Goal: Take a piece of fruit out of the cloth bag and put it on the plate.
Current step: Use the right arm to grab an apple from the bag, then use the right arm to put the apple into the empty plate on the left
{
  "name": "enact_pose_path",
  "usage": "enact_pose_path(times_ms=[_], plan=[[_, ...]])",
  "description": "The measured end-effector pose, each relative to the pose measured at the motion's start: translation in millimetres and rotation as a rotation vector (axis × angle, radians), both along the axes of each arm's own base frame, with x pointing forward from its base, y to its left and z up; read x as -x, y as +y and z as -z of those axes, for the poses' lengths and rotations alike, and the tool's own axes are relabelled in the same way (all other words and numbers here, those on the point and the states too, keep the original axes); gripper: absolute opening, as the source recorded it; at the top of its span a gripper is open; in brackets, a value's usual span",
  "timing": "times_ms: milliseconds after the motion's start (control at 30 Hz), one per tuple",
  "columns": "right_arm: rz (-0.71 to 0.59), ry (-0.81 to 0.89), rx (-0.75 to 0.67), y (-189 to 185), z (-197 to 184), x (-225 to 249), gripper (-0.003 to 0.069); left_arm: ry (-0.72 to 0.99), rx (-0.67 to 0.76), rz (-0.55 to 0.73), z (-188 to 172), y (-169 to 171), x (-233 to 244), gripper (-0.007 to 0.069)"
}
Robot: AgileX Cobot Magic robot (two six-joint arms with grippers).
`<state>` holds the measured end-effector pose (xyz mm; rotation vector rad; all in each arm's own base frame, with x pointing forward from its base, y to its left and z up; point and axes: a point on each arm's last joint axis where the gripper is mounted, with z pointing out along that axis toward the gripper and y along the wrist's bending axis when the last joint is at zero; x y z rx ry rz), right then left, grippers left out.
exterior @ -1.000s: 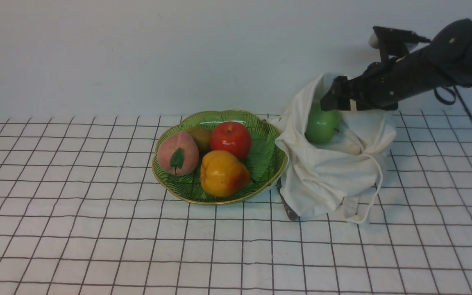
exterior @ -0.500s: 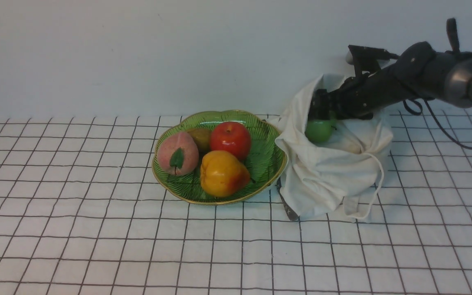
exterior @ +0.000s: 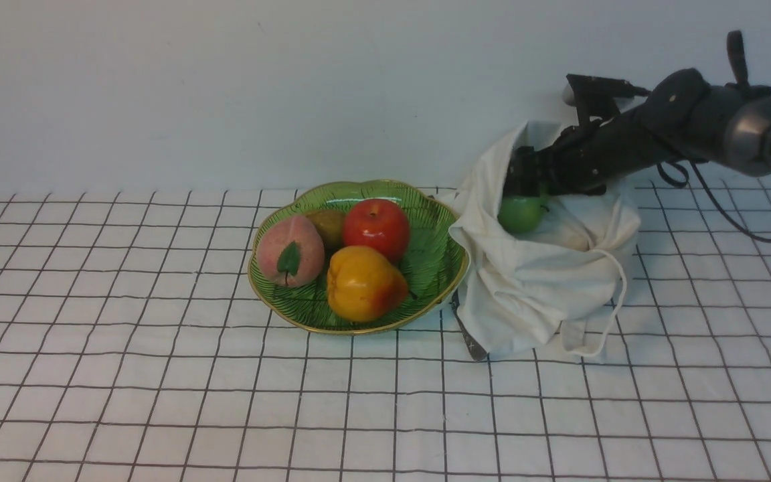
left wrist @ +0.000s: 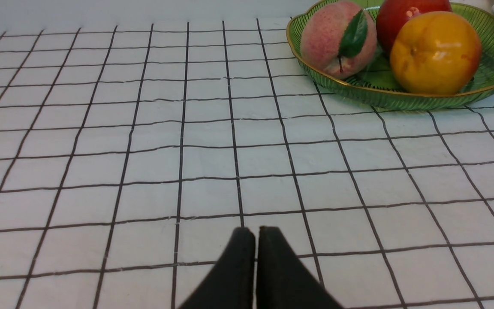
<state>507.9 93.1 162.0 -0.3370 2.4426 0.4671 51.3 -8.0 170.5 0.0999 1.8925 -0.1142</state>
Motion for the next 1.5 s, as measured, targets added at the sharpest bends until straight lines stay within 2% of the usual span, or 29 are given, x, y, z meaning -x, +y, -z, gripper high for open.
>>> enact_pose_path(times_ms=[267, 367, 467, 500, 600, 633, 733, 767, 833, 933, 1000, 1133, 1367, 1500], plan=[[-0.078, 0.053, 0.076, -2, -16, 6, 0.0597, 0.000, 0.000, 0.000, 0, 0, 0, -0.0008], [-0.110, 0.085, 0.145, -6, -42, 11, 0.0597, 0.000, 0.000, 0.000, 0, 0, 0, -0.0008], [-0.106, 0.085, 0.191, -10, -63, 14, 0.0597, 0.000, 0.000, 0.000, 0, 0, 0, -0.0008], [-0.091, 0.086, 0.213, -13, -85, 18, 0.0597, 0.000, 0.000, 0.000, 0, 0, 0, -0.0008], [-0.079, 0.089, 0.227, -15, -104, 22, 0.0596, 0.000, 0.000, 0.000, 0, 0, 0, -0.0008], [-0.064, 0.083, 0.215, -15, -125, 27, 0.0596, 0.000, 0.000, 0.000, 0, 0, 0, -0.0008], [-0.046, 0.047, 0.166, -11, -148, 31, 0.0596, 0.000, 0.000, 0.000, 0, 0, 0, -0.0008], [-0.045, 0.022, 0.086, -4, -164, 35, 0.0596, 0.000, 0.000, 0.000, 0, 0, 0, -0.0008], [-0.071, 0.020, -0.004, 10, -172, 38, 0.0596, 0.000, 0.000, 0.000, 0, 0, 0, -0.0008], [-0.156, 0.057, -0.099, 49, -164, 43, 0.0596, 0.000, 0.000, 0.000, 0, 0, 0, -0.0008], [-0.177, 0.074, -0.100, 59, -157, 43, 0.0596, 0.000, 0.000, 0.000, 0, 0, 0, -0.0008], [-0.261, 0.148, -0.014, 102, -114, 45, 0.0594, 0.000, 0.000, 0.000, 0, 0, 0, -0.0008], [-0.297, 0.206, 0.118, 133, -73, 49, 0.0597, 0.000, 0.000, 0.000, 0, 0, 0, -0.0008], [-0.302, 0.208, 0.142, 142, -71, 53, 0.0671, 0.000, 0.000, 0.000, 0, 0, 0, -0.0008]])
